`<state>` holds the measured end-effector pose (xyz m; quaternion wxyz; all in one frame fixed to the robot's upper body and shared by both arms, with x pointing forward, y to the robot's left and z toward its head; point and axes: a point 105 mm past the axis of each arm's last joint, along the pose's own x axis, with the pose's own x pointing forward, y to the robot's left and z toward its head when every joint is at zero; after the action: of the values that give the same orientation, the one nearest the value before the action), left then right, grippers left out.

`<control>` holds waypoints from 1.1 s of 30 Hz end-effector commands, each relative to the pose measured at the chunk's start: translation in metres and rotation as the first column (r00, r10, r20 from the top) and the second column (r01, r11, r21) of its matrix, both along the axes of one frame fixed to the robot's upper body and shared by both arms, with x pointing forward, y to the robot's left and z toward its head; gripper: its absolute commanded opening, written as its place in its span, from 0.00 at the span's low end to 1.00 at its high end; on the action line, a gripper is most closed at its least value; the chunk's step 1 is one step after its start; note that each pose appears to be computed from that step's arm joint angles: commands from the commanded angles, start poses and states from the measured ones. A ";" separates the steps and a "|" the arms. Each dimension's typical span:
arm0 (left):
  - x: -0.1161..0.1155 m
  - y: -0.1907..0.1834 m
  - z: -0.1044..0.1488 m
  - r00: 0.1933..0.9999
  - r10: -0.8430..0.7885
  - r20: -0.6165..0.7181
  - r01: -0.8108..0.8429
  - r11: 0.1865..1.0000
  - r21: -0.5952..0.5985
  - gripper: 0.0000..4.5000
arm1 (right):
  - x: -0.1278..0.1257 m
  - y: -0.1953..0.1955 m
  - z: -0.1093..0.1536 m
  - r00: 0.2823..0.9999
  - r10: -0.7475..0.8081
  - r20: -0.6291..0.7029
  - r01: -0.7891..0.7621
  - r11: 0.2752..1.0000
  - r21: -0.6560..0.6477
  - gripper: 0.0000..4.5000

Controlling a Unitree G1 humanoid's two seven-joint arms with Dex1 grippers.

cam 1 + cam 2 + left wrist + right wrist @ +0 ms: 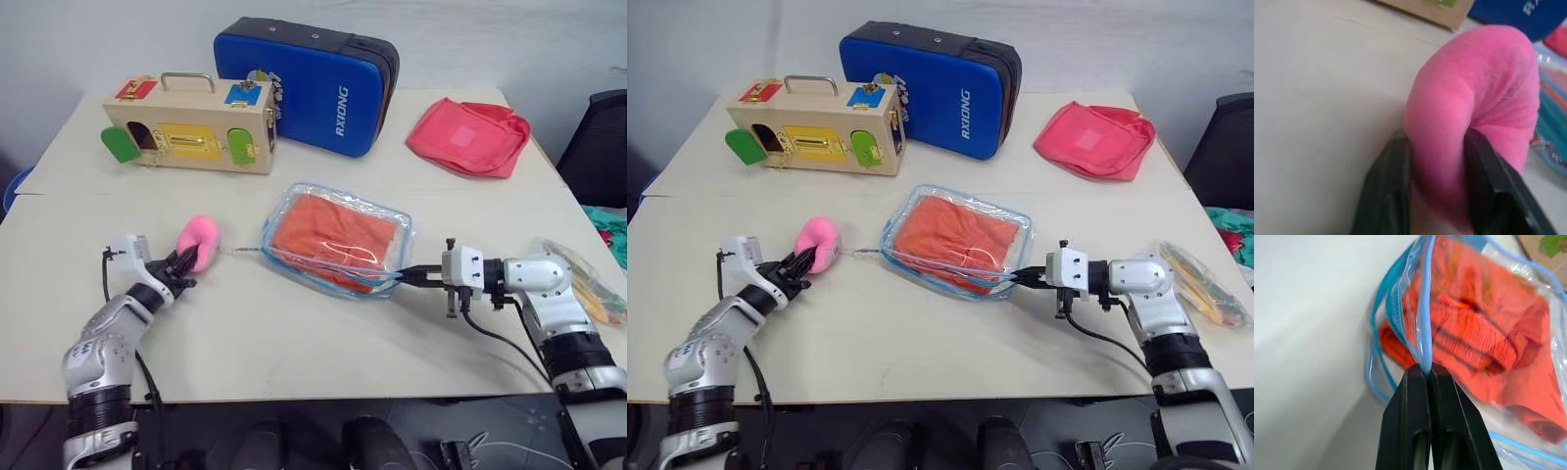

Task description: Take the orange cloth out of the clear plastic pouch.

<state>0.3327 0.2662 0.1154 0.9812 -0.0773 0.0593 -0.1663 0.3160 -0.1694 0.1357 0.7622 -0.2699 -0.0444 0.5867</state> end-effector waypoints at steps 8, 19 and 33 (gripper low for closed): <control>-0.032 0.009 0.061 0.881 -0.457 0.124 0.314 0.760 0.570 0.91 | -0.061 -0.029 0.034 0.982 -0.077 -0.171 0.106 0.981 0.163 0.83; -0.003 -0.121 0.043 0.424 -0.902 -0.081 0.564 0.193 0.803 0.99 | -0.103 -0.003 0.019 0.961 -0.126 -0.248 0.182 0.959 0.219 0.99; 0.048 -0.171 0.040 0.483 -0.875 0.024 0.460 0.277 0.844 0.99 | -0.111 -0.001 0.016 0.953 -0.197 -0.231 0.248 0.944 0.219 0.99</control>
<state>0.3768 0.0934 0.1449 0.7044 0.4161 -0.0851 -0.5687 0.2076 -0.1705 0.1411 0.8493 -0.1013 0.0180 0.5177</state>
